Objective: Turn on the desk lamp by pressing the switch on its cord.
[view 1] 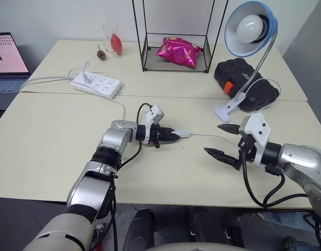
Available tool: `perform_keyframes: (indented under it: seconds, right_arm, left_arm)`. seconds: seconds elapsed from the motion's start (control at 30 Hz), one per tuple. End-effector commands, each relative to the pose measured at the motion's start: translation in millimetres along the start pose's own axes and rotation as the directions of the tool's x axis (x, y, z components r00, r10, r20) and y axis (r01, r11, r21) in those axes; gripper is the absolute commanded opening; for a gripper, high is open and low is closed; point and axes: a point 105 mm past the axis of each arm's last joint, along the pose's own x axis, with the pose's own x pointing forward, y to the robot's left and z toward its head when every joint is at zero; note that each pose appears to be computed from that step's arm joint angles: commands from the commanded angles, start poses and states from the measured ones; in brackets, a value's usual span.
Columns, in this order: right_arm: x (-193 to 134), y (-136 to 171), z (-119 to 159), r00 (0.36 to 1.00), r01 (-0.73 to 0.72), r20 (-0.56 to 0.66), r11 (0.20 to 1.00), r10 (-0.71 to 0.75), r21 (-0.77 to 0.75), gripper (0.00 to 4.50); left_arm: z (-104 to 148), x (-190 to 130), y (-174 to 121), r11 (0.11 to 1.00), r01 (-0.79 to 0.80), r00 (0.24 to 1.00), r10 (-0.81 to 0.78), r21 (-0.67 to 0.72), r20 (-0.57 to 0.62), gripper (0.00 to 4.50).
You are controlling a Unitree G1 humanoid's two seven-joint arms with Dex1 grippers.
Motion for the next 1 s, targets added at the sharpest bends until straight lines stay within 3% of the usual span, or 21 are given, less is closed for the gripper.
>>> perform_keyframes:
  seconds: [0.03, 0.2, 0.37, 0.5, 0.67, 1.0]
  right_arm:
    - [-1, 6, 12, 0.993, 0.046, 0.104, 0.991, -0.059, 0.123, 4.50]
    - [5, 16, 11, 0.970, 0.056, 0.197, 0.917, -0.144, 0.395, 4.50]
    - [19, 15, 13, 0.940, 0.019, 0.251, 0.771, -0.230, 0.636, 4.50]
    - [39, 20, 17, 0.934, -0.074, 0.266, 0.601, -0.238, 0.795, 4.50]
    - [60, 14, 28, 0.920, -0.132, 0.283, 0.465, -0.270, 0.876, 4.50]
    - [84, 16, 39, 0.919, -0.194, 0.298, 0.361, -0.258, 0.912, 4.50]
  left_arm:
    - [37, -7, 1, 0.977, -0.082, 0.993, 0.063, 0.198, 0.099, 1.10]
    - [60, -16, -8, 0.919, -0.167, 0.977, 0.104, 0.358, 0.188, 1.10]
    - [73, -25, -20, 0.910, -0.198, 0.962, 0.107, 0.365, 0.253, 1.10]
    - [79, -30, -26, 0.910, -0.209, 0.955, 0.110, 0.358, 0.277, 1.10]
    - [81, -32, -28, 0.924, -0.212, 0.949, 0.118, 0.318, 0.291, 1.10]
    - [87, -32, -34, 0.937, -0.203, 0.946, 0.113, 0.284, 0.302, 1.10]
